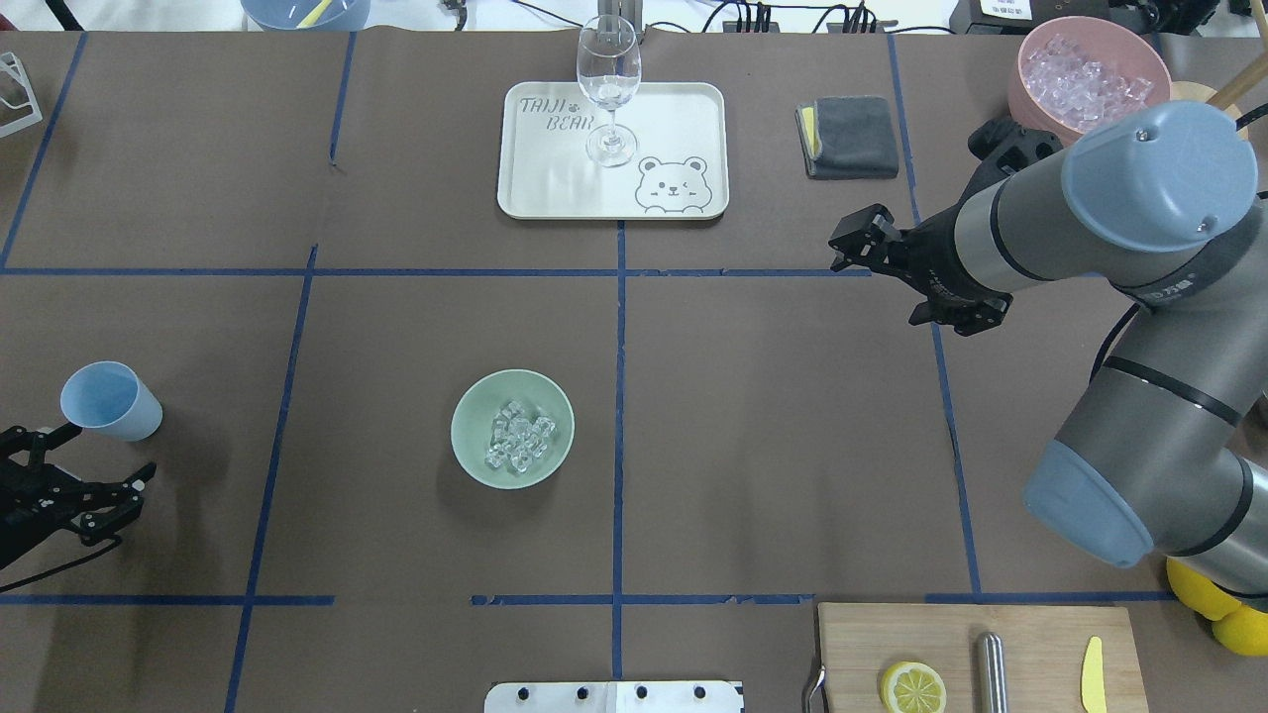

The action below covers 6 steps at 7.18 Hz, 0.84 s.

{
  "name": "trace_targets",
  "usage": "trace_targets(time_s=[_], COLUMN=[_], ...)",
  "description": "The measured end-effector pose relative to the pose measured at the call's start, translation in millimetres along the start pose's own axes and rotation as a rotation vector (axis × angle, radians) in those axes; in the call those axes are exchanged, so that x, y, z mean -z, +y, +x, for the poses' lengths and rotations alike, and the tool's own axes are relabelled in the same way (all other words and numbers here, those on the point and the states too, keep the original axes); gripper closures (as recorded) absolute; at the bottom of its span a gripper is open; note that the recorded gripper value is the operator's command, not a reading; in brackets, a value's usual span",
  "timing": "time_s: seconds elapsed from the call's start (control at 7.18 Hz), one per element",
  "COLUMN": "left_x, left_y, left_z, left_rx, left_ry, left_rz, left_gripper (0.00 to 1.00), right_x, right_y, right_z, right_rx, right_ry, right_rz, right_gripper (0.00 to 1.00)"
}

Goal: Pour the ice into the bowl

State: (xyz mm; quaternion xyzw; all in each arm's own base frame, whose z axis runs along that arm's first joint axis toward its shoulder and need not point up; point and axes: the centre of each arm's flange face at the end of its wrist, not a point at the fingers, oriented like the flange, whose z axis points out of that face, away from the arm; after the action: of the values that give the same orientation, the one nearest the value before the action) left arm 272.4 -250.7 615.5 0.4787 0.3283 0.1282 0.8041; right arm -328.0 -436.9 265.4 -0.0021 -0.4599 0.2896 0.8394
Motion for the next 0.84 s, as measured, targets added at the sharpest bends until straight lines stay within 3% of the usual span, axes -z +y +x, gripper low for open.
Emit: trace_targets(time_s=[0.14,0.42,0.7,0.84], left_x=[15,30,39,42], left_y=[-9,-9,-1,-3], left_z=[2,-26,-83,-124], left_rx=[-0.061,-0.228,-0.459,-0.589], left_ry=[0.076,0.143,0.121,0.08], left_rz=[-0.039,-0.116,-0.168,-0.193], left_gripper=[0.0,0.0,0.0,0.0], right_x=[1,1,1,-1], right_y=[1,3,15,34], right_z=[0,0,-8,-19], right_rx=[0.001,0.002,0.016,0.03], right_ry=[-0.001,-0.002,-0.012,-0.027], right_rz=[-0.008,-0.013,-0.031,-0.056], right_gripper=[0.0,0.0,0.0,0.0])
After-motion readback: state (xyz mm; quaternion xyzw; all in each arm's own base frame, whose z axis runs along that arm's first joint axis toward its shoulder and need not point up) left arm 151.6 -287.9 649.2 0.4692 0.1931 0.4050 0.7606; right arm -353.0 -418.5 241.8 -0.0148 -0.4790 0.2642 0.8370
